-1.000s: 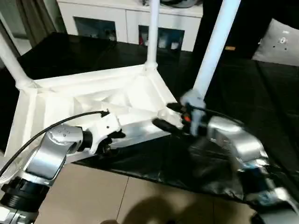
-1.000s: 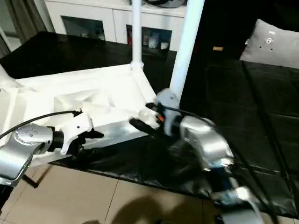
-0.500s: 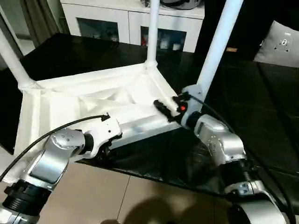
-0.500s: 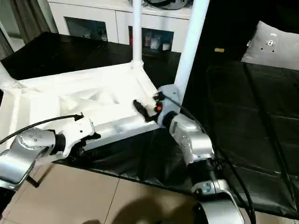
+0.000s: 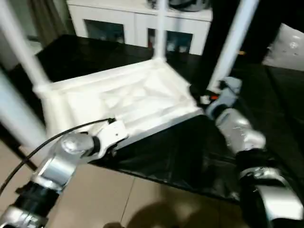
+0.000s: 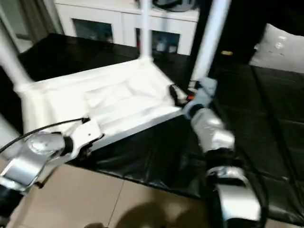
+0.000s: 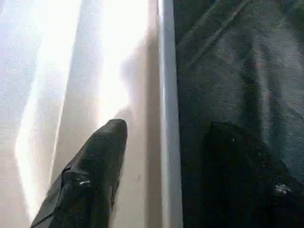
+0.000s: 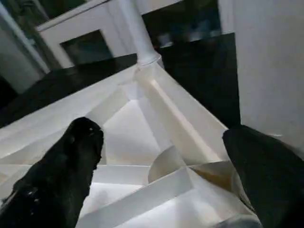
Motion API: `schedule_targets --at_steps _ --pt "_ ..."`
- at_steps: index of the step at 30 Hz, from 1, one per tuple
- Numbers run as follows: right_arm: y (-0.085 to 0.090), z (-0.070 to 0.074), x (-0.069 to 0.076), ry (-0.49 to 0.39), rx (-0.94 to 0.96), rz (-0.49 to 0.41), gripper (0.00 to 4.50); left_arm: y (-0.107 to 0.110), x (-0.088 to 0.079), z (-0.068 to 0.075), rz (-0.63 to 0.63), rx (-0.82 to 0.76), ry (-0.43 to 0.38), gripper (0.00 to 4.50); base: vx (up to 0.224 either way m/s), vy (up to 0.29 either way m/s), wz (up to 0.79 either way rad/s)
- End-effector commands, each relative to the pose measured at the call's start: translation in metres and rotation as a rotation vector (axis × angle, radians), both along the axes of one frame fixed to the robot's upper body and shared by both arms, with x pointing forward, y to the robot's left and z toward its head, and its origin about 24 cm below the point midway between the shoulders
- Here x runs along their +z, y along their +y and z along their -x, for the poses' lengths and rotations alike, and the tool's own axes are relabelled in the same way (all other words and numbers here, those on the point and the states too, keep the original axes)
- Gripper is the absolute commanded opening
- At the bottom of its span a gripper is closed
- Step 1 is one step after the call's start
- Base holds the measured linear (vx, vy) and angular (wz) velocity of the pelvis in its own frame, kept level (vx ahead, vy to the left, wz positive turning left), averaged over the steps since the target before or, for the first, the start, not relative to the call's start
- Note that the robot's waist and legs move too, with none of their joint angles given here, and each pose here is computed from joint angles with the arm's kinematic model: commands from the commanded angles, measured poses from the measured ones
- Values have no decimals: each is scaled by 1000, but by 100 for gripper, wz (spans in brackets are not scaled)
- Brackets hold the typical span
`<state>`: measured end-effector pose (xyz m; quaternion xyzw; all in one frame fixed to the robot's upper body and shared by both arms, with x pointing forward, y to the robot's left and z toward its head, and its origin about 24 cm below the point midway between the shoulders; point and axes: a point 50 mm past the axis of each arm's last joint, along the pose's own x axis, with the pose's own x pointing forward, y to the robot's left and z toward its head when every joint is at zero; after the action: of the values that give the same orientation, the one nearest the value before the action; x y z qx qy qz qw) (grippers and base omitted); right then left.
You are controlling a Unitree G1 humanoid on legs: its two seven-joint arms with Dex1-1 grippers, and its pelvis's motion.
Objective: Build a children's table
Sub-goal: Rotate table base
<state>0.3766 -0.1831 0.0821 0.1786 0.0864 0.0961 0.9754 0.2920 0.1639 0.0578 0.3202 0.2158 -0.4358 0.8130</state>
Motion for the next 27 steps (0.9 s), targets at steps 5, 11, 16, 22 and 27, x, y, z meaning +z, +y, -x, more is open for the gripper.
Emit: schedule_targets --at_steps 5,11,16,22,27 --pt "-27 3 18 -144 9 196 450 2 -4 -1 -3 23 -13 312 0 0 0" --pt "-22 11 10 -158 67 274 450 0 -1 -1 44 32 -42 312 0 0 0" --pt "-24 19 12 -218 51 302 450 -16 7 -5 182 57 -104 312 0 0 0" --pt "-36 23 25 -297 -32 374 450 -28 10 0 287 111 -121 312 0 0 0" --pt "-40 20 24 -277 -50 418 450 -30 17 5 409 234 -172 312 0 0 0"
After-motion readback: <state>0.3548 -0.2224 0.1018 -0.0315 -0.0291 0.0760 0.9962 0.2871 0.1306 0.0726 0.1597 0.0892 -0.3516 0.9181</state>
